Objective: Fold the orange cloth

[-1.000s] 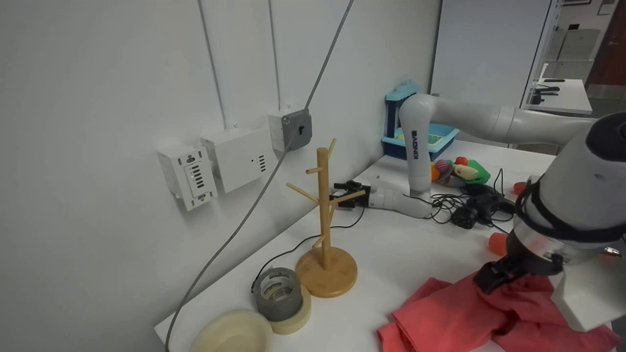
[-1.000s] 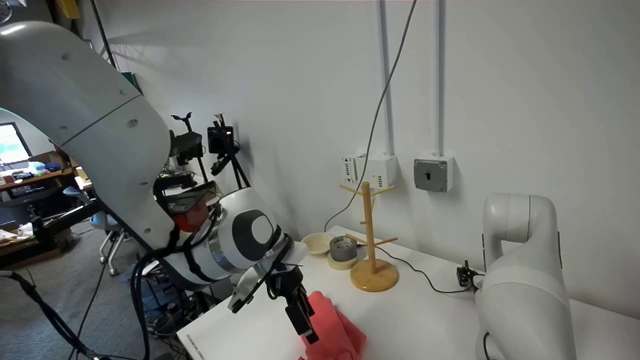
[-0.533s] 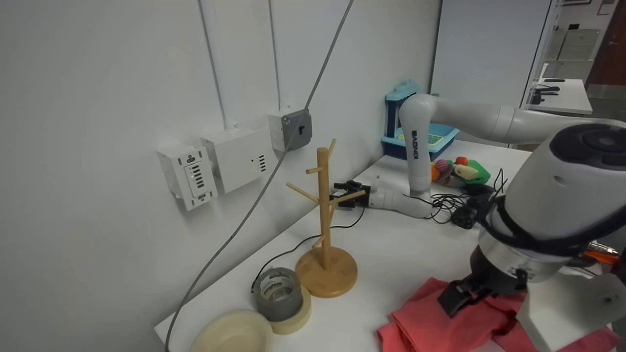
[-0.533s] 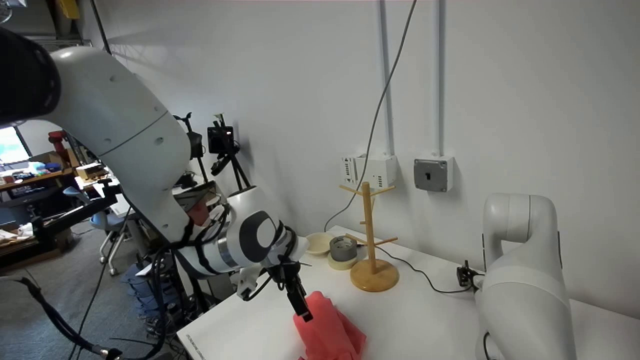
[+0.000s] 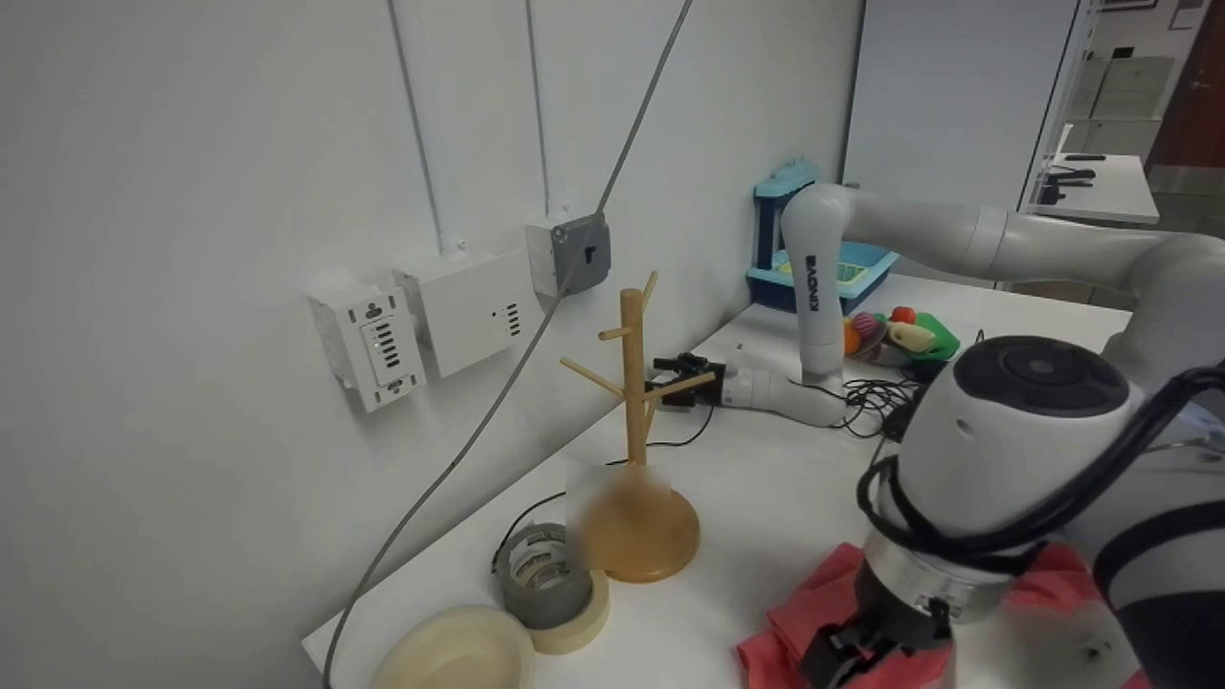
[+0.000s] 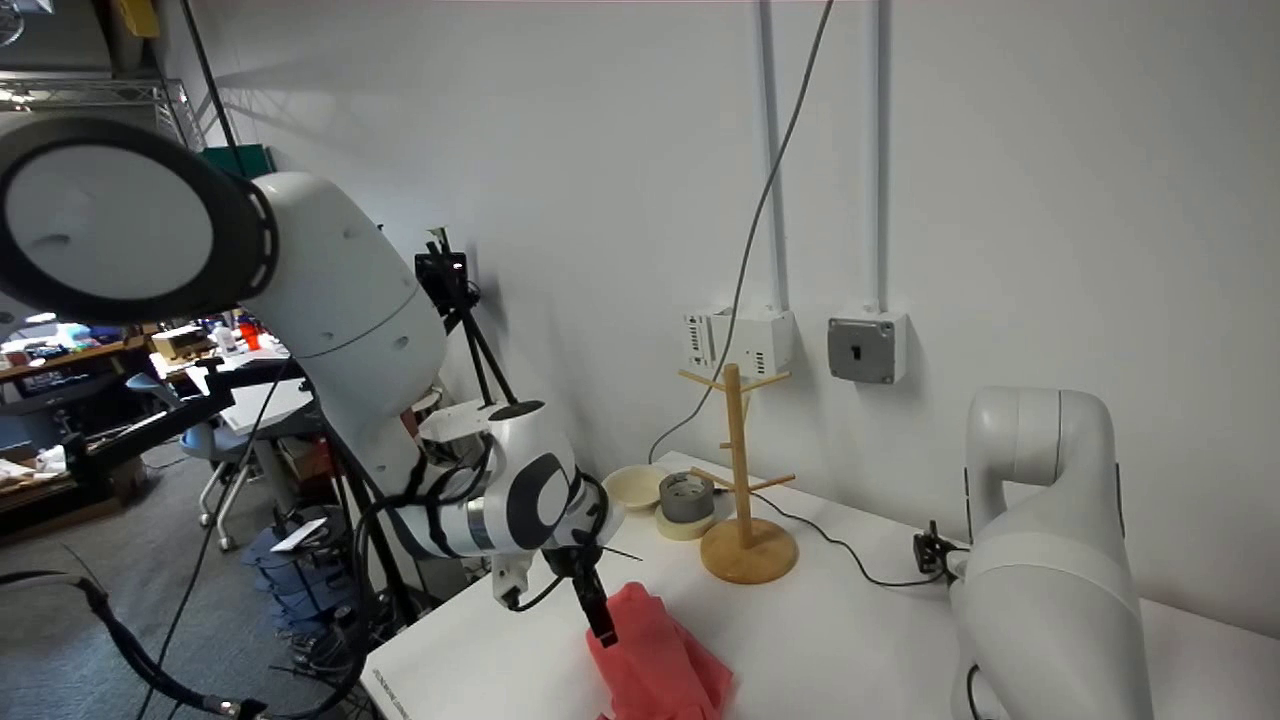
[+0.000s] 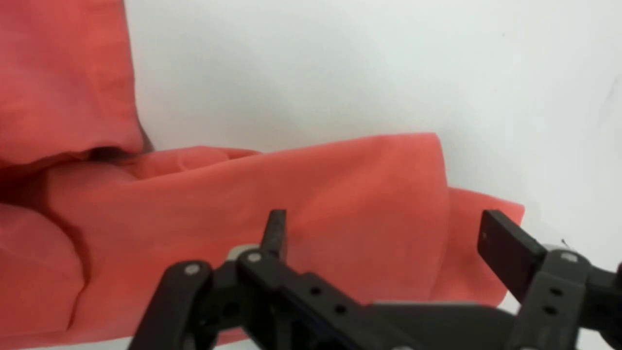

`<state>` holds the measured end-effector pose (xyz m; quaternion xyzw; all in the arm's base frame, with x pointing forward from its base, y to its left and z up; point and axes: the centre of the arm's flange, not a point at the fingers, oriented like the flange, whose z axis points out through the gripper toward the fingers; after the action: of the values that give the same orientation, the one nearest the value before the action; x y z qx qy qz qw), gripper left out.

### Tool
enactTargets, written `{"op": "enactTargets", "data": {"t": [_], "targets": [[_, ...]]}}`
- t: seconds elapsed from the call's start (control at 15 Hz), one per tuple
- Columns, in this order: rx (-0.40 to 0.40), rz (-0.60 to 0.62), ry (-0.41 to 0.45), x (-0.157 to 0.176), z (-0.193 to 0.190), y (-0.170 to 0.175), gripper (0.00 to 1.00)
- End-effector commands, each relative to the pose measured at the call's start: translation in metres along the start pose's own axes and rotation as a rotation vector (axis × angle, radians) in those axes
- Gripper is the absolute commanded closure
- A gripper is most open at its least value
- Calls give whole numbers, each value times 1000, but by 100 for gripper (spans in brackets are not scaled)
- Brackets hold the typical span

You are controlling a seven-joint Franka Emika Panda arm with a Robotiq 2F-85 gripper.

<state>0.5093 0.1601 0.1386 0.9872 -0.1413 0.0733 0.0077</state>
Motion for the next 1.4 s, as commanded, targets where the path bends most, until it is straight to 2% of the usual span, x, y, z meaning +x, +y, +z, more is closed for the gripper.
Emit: {"op": "enactTargets", "data": {"t": [0.0, 0.27, 0.4, 0.47, 0.53, 0.6, 1.07, 1.13, 1.33], "targets": [[23, -37, -31, 19, 22, -14, 0], [12, -75, -46, 28, 33, -15, 2], [7, -88, -49, 31, 38, -15, 17], [6, -93, -50, 31, 40, -14, 32], [5, -97, -50, 32, 41, -13, 33], [3, -101, -50, 33, 42, -13, 39], [-15, -110, -45, 37, 42, -3, 94], [-18, -113, -43, 37, 38, -1, 99], [-39, -133, -32, 36, 23, 10, 100]]}}
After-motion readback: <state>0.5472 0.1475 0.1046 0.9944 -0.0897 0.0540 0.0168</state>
